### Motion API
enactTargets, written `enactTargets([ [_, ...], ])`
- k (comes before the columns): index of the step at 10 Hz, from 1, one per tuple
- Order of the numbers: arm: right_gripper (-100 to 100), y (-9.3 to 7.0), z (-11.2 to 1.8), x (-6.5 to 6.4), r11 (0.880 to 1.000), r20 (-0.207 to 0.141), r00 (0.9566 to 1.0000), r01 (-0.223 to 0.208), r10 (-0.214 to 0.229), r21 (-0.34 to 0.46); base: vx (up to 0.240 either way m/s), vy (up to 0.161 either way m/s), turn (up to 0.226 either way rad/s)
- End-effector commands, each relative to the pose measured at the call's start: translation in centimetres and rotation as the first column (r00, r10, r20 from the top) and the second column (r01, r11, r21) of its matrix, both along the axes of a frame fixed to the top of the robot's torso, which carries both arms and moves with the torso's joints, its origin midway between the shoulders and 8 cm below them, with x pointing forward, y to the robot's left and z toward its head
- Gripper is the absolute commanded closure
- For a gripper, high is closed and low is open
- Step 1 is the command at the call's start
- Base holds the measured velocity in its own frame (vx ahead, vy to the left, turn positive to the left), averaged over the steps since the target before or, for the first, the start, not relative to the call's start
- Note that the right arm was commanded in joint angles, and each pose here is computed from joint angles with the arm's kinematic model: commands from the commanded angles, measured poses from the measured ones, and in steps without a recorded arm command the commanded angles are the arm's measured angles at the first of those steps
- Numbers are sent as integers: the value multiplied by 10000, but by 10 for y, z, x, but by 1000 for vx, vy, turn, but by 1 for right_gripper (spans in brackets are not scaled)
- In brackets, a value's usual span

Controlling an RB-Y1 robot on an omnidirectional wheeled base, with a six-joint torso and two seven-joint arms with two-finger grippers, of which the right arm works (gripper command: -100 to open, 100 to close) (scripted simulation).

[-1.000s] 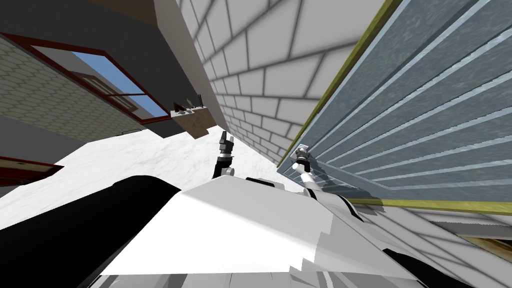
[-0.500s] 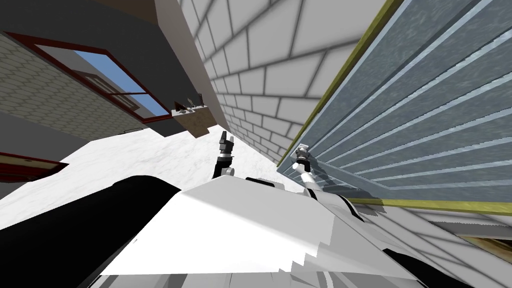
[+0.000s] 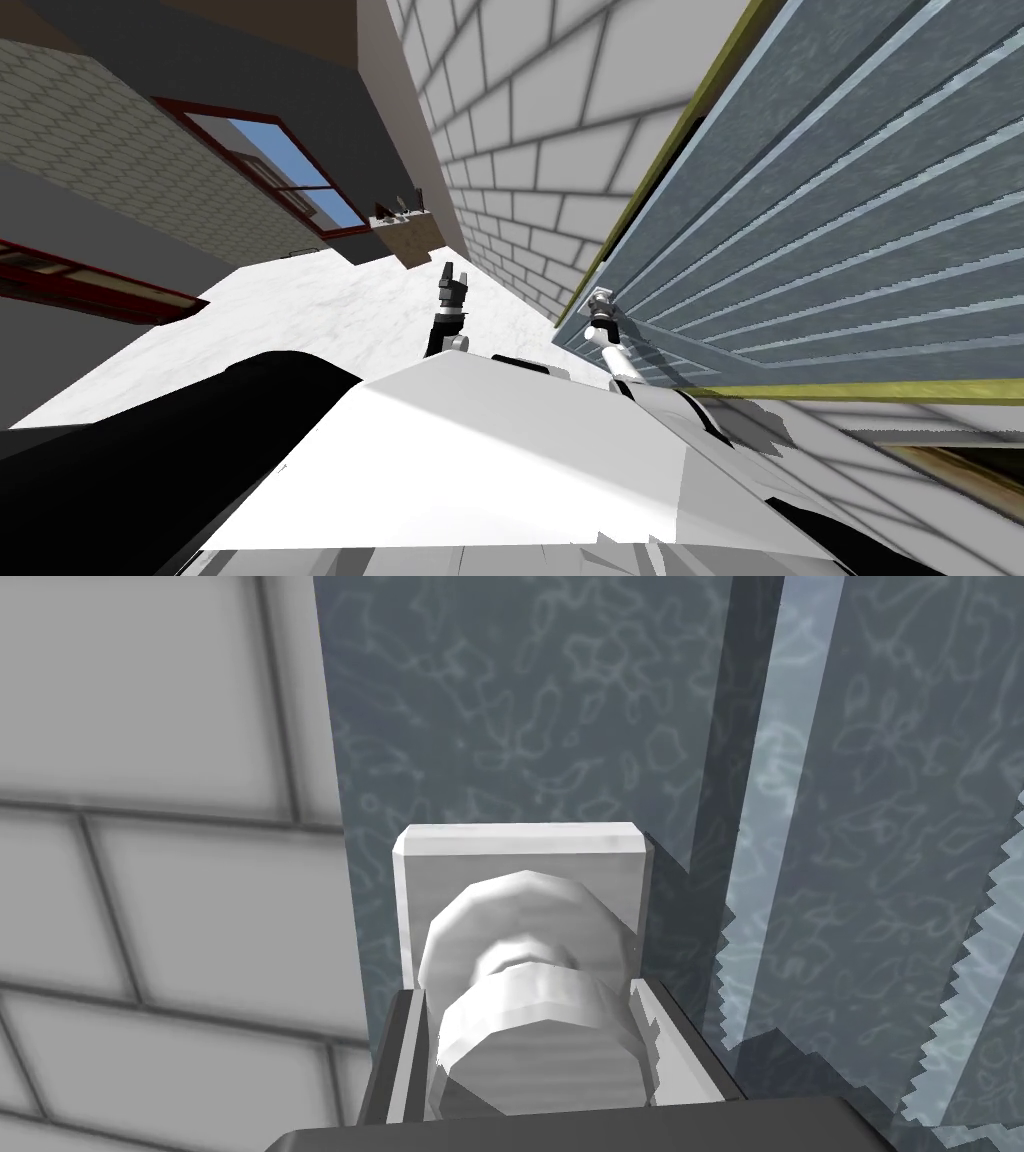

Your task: Pull the door open

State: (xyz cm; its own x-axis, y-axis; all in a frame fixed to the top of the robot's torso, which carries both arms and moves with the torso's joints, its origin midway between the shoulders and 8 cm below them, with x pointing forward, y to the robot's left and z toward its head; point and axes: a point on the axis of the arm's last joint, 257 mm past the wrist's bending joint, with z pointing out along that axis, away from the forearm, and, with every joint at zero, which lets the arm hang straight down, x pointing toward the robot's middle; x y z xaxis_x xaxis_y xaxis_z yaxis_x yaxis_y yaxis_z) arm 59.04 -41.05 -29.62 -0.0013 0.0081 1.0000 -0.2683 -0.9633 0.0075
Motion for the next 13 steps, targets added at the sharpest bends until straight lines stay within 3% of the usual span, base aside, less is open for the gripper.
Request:
enactTargets([
  [1, 100, 6, 0, 2, 9998, 9, 9998, -217, 217, 45, -241, -46, 117],
  [3, 100, 12, 0, 3, 9990, -8, 9990, -450, 450, 74, -238, -67, 98],
  [4, 100, 9, 0, 2, 9993, -20, 9993, -371, 371, 46, -99, -21, 34],
  [7, 100, 24, -2, 4, 9966, -41, 9966, -826, 826, 67, -219, -77, 110],
  [13, 100, 45, 0, 6, 9881, -12, 9881, -1538, 1538, 78, -209, -69, 82],
])
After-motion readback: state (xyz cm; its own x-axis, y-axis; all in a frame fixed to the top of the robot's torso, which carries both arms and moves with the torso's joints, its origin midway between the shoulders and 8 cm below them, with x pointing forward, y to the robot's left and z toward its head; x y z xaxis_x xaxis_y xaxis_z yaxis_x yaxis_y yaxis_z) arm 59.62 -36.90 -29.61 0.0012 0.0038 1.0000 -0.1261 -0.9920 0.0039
